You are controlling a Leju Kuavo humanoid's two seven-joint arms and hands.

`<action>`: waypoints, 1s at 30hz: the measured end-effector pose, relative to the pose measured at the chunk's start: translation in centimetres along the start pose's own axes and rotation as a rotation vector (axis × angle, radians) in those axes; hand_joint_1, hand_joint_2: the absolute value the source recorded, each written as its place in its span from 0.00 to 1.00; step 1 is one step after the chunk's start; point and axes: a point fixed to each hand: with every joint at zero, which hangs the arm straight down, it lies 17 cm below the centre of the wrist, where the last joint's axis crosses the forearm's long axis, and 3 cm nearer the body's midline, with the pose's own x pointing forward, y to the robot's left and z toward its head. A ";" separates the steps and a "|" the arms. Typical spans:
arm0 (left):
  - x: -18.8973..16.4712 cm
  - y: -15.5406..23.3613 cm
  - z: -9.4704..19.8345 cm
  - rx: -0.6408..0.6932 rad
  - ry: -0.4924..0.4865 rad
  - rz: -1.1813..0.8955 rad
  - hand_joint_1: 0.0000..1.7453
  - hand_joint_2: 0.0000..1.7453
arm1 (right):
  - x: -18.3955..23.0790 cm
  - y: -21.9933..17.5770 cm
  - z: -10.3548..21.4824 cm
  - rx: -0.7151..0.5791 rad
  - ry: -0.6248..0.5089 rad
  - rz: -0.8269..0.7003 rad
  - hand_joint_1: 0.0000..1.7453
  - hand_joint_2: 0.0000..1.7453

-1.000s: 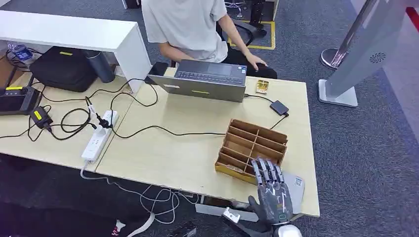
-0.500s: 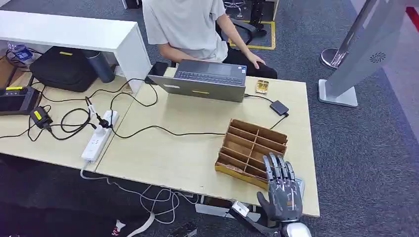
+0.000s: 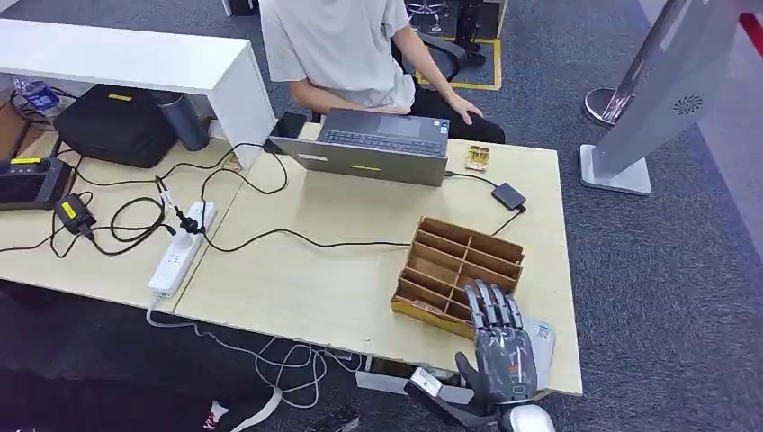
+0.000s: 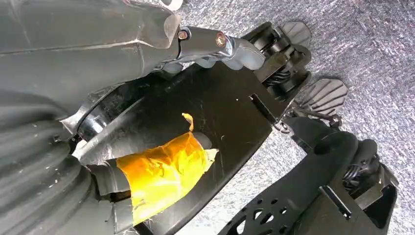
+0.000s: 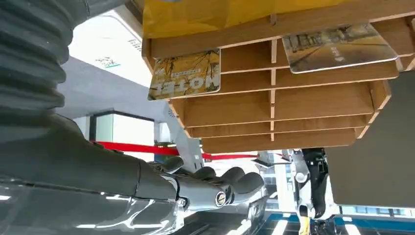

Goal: Pass the card to the sensor for recognition and then transmit it.

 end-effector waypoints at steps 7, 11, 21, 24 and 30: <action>0.0 0.0 0.0 -0.001 0.000 -0.001 0.00 1.00 | 0.4 0.4 0.0 0.011 -0.007 -0.007 0.00 1.00; 0.0 -0.1 0.0 -0.002 0.002 -0.008 0.00 1.00 | 0.3 0.7 0.0 0.017 -0.007 -0.004 0.00 1.00; 0.0 -0.1 0.0 -0.003 0.001 -0.008 0.00 1.00 | -1.7 0.8 -0.1 0.019 0.034 0.015 0.00 1.00; 0.0 -0.1 0.0 -0.003 0.002 -0.012 0.00 1.00 | -2.1 0.7 -0.2 0.018 0.043 0.017 0.00 1.00; -0.1 -0.2 0.0 -0.004 0.003 -0.017 0.00 1.00 | -2.4 1.0 -0.1 0.025 0.048 0.023 0.00 1.00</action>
